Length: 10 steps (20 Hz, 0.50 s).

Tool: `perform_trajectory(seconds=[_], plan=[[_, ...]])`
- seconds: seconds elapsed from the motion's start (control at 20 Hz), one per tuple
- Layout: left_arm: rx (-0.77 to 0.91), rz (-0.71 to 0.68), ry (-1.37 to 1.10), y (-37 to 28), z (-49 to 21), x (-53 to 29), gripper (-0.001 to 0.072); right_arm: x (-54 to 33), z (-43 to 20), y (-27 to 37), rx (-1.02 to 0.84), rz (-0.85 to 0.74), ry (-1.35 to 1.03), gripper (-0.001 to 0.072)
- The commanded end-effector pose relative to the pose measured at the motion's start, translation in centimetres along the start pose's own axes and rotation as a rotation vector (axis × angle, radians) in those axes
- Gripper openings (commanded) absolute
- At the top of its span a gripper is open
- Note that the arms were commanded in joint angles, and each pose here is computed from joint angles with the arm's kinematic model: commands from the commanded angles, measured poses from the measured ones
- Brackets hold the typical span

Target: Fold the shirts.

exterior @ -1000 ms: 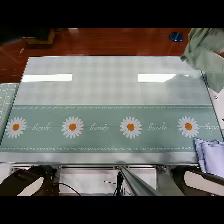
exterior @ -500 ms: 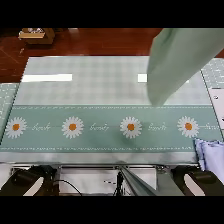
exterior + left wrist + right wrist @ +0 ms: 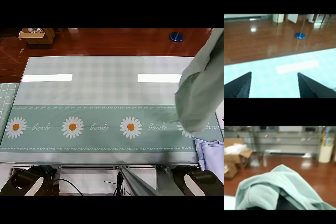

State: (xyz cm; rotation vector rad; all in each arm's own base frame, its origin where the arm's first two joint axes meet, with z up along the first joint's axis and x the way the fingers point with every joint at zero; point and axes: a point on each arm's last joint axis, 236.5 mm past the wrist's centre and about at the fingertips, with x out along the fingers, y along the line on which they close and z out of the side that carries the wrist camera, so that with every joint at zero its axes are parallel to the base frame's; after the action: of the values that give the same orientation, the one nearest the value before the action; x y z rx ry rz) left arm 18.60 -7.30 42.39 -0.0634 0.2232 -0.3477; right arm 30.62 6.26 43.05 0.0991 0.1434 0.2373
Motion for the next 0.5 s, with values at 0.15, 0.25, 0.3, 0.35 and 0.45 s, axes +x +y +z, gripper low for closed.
perform_trajectory(seconds=[0.15,0.25,0.3,0.35,0.45], plan=[[-0.024,0.013,0.11,0.5,-3.3,1.6,0.0689,5.3,-11.5,9.2,0.22,0.456,0.513,0.0031],[-0.026,0.016,0.148,0.6,-4.4,2.2,0.0689,7.5,-16.1,11.2,0.194,0.516,0.673,0.003],[-0.028,0.018,0.169,0.7,-5.0,2.5,0.0689,8.4,-18.4,13.1,0.163,0.555,0.743,0.0031],[-0.036,0.02,0.185,0.8,-5.5,2.7,0.0689,8.9,-20.7,15.5,0.131,0.601,0.805,0.0031],[-0.04,0.02,0.213,0.8,-6.4,3.1,0.0689,9.6,-25.8,21.3,0.045,0.687,0.913,0.0032]])
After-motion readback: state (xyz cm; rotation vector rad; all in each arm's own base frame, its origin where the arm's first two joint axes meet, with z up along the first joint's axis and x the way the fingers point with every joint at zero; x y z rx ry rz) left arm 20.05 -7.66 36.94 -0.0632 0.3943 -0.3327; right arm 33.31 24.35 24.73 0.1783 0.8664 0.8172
